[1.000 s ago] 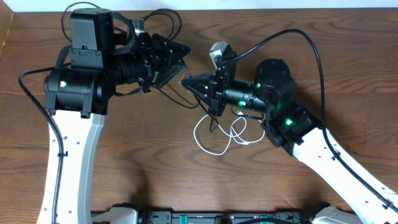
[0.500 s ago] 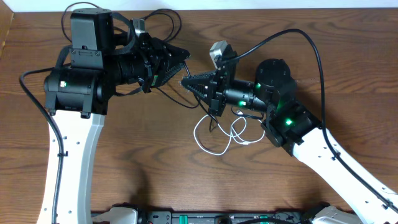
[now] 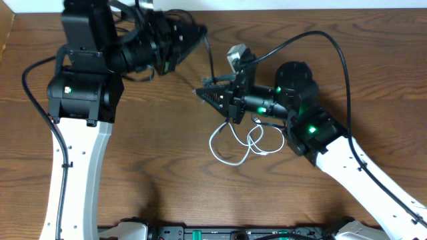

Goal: Untangle cables

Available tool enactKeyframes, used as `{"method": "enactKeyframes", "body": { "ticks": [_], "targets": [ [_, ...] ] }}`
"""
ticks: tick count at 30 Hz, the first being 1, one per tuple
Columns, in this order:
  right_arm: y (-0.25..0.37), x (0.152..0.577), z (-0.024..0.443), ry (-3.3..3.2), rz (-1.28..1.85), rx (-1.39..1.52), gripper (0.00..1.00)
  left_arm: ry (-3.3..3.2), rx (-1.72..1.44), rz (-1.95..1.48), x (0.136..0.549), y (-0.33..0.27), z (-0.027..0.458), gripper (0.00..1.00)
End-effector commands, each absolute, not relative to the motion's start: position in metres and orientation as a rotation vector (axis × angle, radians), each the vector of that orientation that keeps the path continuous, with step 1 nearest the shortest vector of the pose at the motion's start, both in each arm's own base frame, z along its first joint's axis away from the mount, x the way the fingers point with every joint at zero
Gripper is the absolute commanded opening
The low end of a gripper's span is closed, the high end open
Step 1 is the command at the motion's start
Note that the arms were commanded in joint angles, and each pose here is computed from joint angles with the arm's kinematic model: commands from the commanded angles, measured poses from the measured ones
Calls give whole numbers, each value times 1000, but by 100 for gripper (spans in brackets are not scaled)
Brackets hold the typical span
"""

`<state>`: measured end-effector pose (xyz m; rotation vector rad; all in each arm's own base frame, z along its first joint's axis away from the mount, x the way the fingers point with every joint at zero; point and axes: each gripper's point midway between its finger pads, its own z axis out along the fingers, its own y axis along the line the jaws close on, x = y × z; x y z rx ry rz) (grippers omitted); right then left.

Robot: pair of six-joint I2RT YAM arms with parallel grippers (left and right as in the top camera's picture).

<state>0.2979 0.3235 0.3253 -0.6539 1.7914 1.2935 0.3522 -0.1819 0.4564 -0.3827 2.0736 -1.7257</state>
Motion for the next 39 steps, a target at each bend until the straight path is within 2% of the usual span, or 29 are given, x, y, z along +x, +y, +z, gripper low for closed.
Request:
{"method": "enactKeyframes", "body": {
  "ticks": [1, 5, 9, 12, 17, 23, 34, 39],
  "targets": [
    [308, 307, 324, 1825, 1262, -612, 40, 1982, -362, -1887, 338, -187, 498, 7],
    [292, 315, 306, 1921, 1236, -554, 55, 1782, -272, -1940, 340, -183, 545, 7],
    [277, 322, 289, 2015, 1209, -492, 63, 1676, -261, -1978, 339, -179, 568, 8],
    [263, 328, 272, 2103, 1146, -415, 63, 1633, -265, -1981, 340, -177, 576, 8],
    [228, 342, 229, 2284, 870, -220, 62, 1549, -318, -2026, 342, -170, 592, 7],
    [202, 343, 205, 2382, 680, -122, 62, 1380, -263, -2073, 331, -161, 626, 7],
    [192, 343, 188, 2443, 608, -70, 64, 1281, -279, -2025, 328, -150, 640, 7],
    [194, 342, 188, 2449, 629, -53, 64, 1309, -371, -1864, 354, -140, 619, 7]
  ]
}}
